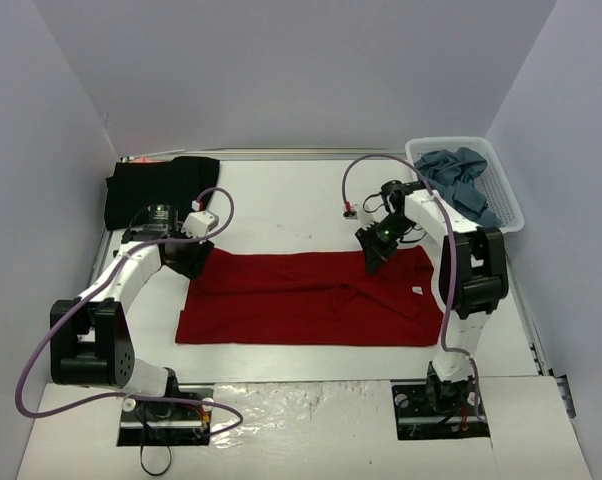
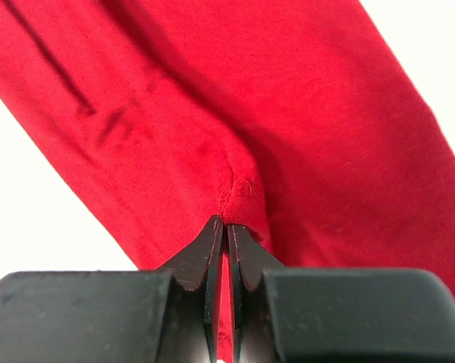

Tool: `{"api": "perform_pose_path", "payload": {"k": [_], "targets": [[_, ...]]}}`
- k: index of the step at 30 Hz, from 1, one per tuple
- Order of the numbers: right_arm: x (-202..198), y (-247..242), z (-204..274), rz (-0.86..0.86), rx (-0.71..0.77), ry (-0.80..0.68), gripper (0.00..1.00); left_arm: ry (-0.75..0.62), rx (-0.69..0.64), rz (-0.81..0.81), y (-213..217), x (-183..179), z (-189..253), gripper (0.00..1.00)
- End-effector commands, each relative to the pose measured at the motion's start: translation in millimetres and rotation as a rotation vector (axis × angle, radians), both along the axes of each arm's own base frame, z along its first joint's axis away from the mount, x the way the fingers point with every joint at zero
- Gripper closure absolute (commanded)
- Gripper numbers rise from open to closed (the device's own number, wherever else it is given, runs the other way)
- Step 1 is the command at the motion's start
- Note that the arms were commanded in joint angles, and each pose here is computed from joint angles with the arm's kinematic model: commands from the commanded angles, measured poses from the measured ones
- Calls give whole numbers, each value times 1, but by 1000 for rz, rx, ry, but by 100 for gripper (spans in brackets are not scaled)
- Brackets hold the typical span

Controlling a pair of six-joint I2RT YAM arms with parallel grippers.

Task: Fold and stack the t-shirts
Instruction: Fold the other side of the tshirt into a rectangle

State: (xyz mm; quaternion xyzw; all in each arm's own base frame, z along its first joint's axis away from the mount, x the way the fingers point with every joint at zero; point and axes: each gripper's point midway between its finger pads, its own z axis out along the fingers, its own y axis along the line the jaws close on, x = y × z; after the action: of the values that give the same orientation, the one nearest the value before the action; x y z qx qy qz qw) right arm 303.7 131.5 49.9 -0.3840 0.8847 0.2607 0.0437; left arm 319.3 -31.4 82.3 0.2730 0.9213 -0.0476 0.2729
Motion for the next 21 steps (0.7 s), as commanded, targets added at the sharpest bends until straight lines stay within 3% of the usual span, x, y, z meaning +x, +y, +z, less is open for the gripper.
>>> {"api": "perform_pose_path", "payload": {"k": [1, 21], "targets": [[-21, 7, 33, 21, 3, -22, 100, -52, -6, 20, 3, 8, 16, 46], [-95, 34, 34, 191, -15, 35, 100, -53, -9, 25, 2, 7, 18, 46]]}}
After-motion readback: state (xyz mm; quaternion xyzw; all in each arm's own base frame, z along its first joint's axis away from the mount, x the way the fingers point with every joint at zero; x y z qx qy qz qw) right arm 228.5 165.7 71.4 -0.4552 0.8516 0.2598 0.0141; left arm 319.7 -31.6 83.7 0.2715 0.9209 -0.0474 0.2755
